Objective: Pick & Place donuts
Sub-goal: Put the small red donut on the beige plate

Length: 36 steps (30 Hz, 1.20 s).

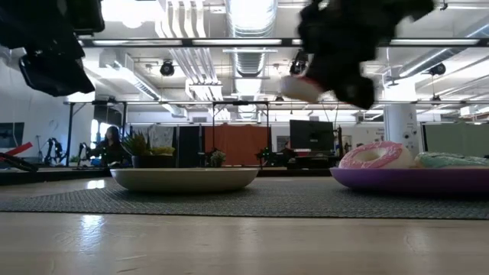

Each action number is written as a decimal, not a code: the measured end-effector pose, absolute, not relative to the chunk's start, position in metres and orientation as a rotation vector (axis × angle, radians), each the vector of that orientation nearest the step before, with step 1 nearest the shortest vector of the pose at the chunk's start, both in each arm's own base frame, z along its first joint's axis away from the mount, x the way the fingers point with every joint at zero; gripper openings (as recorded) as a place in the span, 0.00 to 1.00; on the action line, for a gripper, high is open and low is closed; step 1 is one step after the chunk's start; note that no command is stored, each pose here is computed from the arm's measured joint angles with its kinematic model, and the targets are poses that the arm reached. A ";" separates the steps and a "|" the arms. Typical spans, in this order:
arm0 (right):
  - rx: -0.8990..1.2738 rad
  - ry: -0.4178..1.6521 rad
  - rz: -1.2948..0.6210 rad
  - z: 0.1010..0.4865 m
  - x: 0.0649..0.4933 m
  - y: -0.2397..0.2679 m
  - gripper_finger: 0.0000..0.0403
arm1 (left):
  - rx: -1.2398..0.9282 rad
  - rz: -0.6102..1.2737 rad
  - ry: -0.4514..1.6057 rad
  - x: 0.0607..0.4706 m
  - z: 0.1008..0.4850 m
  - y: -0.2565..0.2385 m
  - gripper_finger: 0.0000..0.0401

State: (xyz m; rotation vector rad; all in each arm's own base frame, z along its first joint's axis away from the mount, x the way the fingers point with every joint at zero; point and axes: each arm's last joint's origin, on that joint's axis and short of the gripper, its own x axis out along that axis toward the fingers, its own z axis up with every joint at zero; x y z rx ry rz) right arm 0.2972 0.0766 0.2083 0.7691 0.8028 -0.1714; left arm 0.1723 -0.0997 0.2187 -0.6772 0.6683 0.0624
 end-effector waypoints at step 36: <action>0.408 1.022 -0.241 0.186 0.422 0.027 0.54 | -0.729 0.164 0.570 0.169 0.207 -0.097 0.44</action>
